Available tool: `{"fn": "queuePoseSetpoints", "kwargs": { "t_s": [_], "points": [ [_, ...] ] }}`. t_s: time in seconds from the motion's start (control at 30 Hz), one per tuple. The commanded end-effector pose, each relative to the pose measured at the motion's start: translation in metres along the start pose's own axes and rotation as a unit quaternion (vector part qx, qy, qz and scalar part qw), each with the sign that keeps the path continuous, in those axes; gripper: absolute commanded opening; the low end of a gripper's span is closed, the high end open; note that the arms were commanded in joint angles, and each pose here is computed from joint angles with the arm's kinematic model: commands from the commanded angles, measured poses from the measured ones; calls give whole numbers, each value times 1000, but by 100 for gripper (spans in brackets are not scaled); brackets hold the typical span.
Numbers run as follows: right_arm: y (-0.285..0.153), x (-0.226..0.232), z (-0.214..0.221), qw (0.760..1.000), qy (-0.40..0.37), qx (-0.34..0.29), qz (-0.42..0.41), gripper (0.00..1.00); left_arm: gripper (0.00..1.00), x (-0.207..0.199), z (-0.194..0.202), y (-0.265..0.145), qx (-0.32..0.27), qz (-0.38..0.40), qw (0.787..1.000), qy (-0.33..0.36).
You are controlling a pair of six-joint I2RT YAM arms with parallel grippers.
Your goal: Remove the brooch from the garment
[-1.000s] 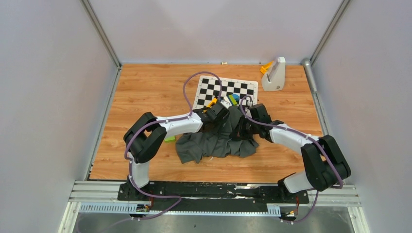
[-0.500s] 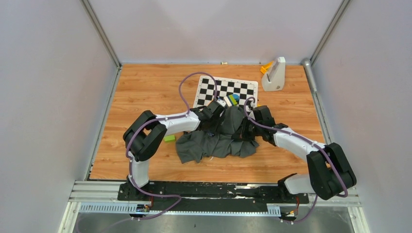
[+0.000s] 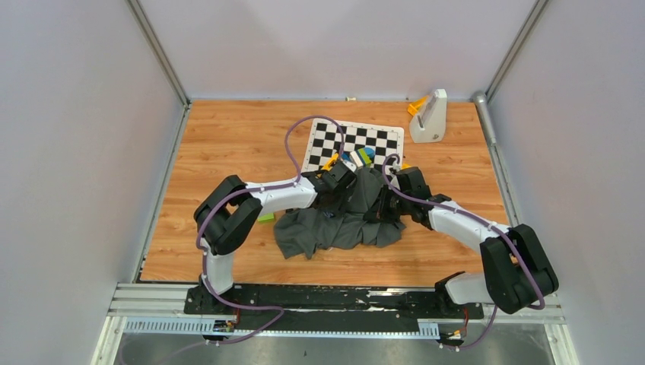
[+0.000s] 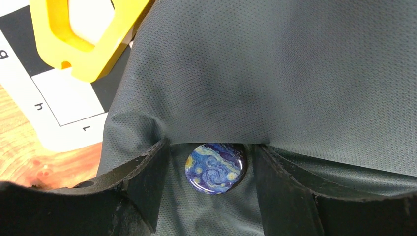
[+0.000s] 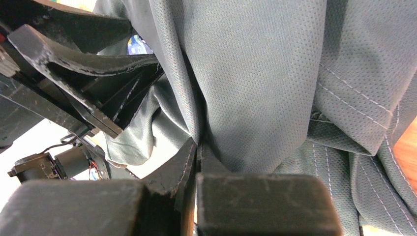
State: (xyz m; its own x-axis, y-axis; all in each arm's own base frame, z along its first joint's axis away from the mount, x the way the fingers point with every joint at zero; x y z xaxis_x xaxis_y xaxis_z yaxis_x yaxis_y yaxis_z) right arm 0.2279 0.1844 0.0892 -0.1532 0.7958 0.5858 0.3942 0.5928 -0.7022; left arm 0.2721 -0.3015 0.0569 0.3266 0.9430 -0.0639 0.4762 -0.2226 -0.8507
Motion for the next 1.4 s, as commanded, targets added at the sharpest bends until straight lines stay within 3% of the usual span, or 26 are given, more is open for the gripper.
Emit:
{"fn": "queuePoseSetpoints", "kwargs": {
  "t_s": [0.0, 0.17, 0.33, 0.47, 0.7, 0.77, 0.9, 1.03, 1.23, 1.37],
  "points": [
    [-4, 4, -7, 1000, -13, -14, -8, 0, 69, 9, 10, -9, 17, -51, 998, 16],
    [-3, 4, -7, 1000, -11, -13, -8, 0, 68, 10, 15, -9, 19, -91, 995, 35],
    [-3, 4, -8, 1000, -9, -13, -7, 0, 43, 9, 17, -10, 22, -95, 994, 38],
    [-3, 5, -9, 1000, -10, -14, -9, 0, 40, 8, 14, -17, 19, -86, 995, 35],
    [-3, 6, -11, 1000, -11, -16, -10, 0, 40, 8, -11, -46, -22, -12, 1000, -1],
    [-3, 7, -12, 1000, -12, -17, -13, 0, 43, 12, -15, -58, -39, 8, 999, -13],
    [-5, 8, -12, 1000, -14, -19, -14, 0, 60, 11, -14, -72, -38, 24, 999, -18],
    [-5, 9, -12, 1000, -14, -17, -18, 0, 63, 12, 2, -84, -24, -3, 1000, 4],
    [-4, 9, -12, 1000, -14, -15, -20, 0, 61, -2, 13, -76, -18, 11, 999, 29],
    [-4, 9, -12, 1000, -15, -14, -22, 0, 64, -7, 16, -61, -5, 7, 999, 41]
  ]
}}
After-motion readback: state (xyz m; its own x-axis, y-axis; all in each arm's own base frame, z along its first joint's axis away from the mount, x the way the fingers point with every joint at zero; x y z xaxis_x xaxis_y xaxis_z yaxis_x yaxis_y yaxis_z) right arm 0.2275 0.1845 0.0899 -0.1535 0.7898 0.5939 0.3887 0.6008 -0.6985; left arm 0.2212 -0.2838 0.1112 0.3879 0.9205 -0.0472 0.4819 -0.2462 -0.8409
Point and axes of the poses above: each gripper's point midway between its finger pads, its own y axis out along the fingers, its own x axis along the line the jaws close on, z = x × y, the point moved 4 cm from there along -y, back along the fingers, and after that the axes turned 9 degrees about -y, right-handed, at the moved point
